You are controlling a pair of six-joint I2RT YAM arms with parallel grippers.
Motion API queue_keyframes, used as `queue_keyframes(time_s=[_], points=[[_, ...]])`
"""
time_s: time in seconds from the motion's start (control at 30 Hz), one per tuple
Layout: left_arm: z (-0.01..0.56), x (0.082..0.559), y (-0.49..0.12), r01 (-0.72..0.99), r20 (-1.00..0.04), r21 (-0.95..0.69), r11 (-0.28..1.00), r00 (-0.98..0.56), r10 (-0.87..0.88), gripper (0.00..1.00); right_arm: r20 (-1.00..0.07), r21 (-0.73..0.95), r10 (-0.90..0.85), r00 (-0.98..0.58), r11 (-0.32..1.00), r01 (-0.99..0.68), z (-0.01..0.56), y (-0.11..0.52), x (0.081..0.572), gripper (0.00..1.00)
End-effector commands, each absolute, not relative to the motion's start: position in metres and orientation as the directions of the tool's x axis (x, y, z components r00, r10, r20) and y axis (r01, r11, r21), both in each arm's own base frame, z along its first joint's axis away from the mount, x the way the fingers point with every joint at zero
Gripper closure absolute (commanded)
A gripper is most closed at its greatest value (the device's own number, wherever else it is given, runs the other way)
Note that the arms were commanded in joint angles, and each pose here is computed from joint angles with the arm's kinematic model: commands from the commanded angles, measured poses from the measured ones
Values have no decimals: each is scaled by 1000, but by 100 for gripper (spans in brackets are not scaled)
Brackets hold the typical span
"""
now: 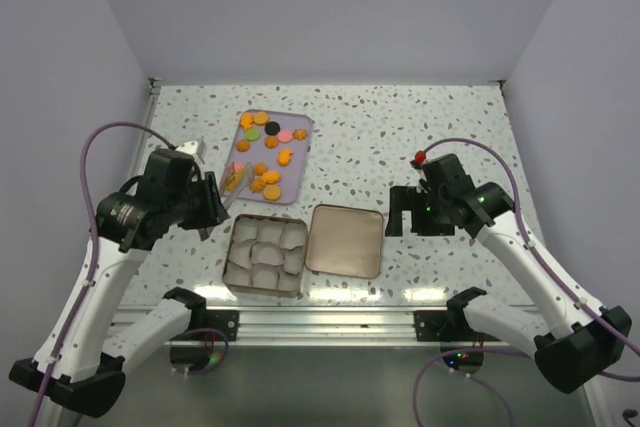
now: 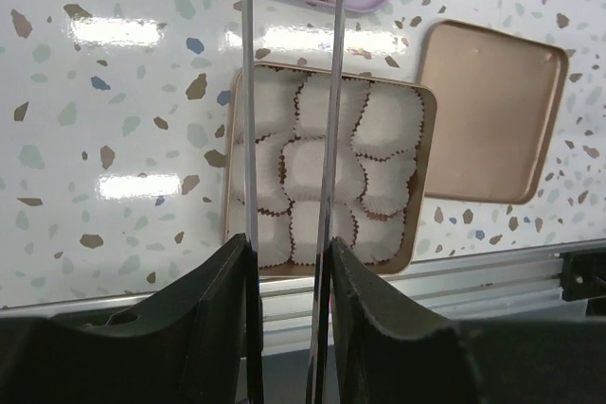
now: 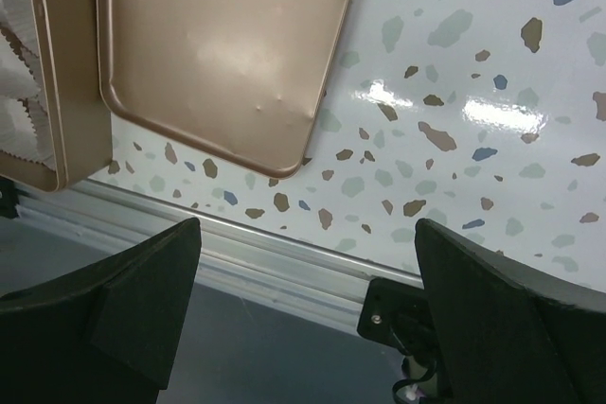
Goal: Pack the cookies
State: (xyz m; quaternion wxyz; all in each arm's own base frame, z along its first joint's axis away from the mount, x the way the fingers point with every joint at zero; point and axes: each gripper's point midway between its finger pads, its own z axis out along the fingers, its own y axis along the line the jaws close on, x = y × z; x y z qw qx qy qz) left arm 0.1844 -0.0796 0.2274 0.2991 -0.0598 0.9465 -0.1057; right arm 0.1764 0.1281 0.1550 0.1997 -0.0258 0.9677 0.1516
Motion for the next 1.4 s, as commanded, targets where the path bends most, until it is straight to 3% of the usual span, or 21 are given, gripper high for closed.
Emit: queue_keyframes(time_s=[0.0, 0.17, 0.37, 0.7, 0.83, 1.37], points=[[236, 160, -87, 33, -561, -303, 952, -814, -150, 64, -417, 322, 18, -909, 938, -129, 160, 136, 177, 1], [226, 126, -96, 102, -541, -385, 917, -830, -135, 64, -398, 335, 20, -917, 934, -125, 154, 136, 171, 1], [210, 107, -86, 91, -520, -361, 928, -846, -119, 66, -390, 345, 27, -920, 931, -119, 153, 136, 167, 1], [194, 110, -74, 18, -507, -309, 951, -849, -148, 65, -390, 340, 26, -920, 933, -118, 152, 132, 160, 1], [192, 114, -68, 1, -510, -274, 962, -848, -144, 57, -394, 337, 25, -919, 934, -119, 153, 131, 159, 1], [189, 114, -67, -3, -509, -265, 964, -849, -142, 50, -394, 337, 25, -919, 934, -119, 151, 131, 161, 1]])
